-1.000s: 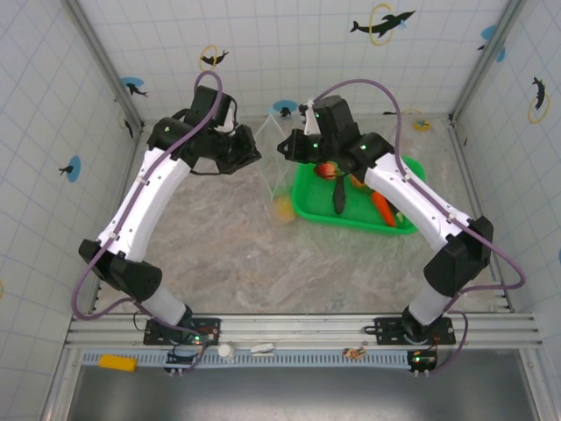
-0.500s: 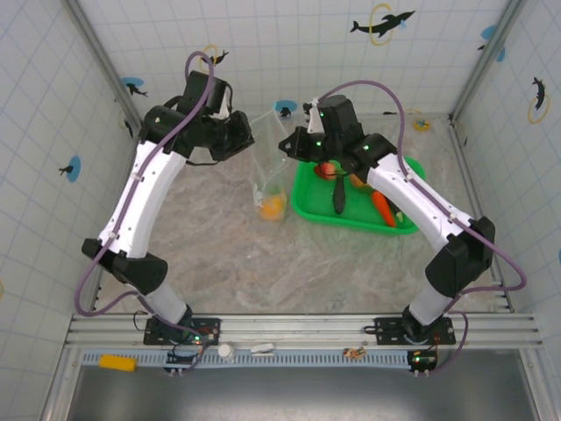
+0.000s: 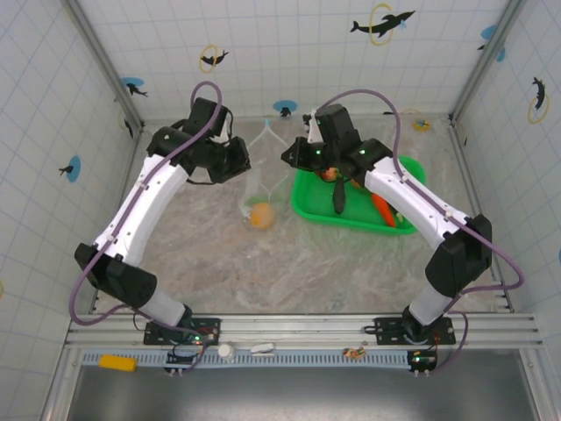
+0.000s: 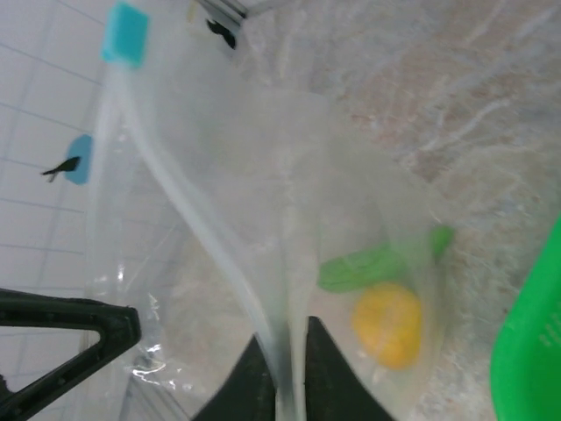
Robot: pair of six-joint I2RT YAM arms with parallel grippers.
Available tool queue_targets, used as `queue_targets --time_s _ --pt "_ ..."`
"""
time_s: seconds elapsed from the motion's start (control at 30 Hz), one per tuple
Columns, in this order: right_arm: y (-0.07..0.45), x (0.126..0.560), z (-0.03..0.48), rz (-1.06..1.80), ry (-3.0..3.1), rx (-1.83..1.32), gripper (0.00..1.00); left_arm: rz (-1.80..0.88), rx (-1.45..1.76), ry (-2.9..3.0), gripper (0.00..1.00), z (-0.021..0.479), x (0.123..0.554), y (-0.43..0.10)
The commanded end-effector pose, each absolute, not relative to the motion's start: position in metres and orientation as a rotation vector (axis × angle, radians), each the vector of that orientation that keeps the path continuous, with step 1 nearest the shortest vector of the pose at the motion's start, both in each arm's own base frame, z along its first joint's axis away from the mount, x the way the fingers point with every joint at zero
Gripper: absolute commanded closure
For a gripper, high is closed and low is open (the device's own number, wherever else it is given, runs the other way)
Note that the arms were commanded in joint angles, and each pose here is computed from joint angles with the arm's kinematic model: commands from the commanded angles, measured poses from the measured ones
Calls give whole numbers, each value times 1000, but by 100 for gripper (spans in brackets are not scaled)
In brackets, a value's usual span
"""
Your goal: Place the food in the zip-top bag and seal the zipper
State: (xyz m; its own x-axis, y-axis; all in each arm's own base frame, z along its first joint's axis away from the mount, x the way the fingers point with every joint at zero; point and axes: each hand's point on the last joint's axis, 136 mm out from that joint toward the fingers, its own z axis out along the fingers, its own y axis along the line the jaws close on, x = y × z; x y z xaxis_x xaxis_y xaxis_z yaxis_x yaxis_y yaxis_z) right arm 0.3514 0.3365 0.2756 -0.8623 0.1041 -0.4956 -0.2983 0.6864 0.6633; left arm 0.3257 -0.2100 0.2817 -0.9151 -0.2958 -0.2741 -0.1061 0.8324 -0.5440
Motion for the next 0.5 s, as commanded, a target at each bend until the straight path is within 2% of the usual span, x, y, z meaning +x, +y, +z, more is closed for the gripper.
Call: queue_targets --time_s 0.0,0.13,0.37,0.4,0.47 --pt "320 349 278 965 2375 -177 74 -928 -285 2562 100 297 332 -227" --pt "304 357 295 836 2333 -201 42 -993 -291 2529 100 303 338 -235" --pt "277 362 341 800 2139 -228 4 -1096 -269 2491 100 311 347 -252" --pt "270 363 344 811 2124 -203 0 -1102 -264 2491 100 311 348 -253" --pt "250 369 341 866 2105 -119 0 -1106 -258 2490 100 311 351 -256"
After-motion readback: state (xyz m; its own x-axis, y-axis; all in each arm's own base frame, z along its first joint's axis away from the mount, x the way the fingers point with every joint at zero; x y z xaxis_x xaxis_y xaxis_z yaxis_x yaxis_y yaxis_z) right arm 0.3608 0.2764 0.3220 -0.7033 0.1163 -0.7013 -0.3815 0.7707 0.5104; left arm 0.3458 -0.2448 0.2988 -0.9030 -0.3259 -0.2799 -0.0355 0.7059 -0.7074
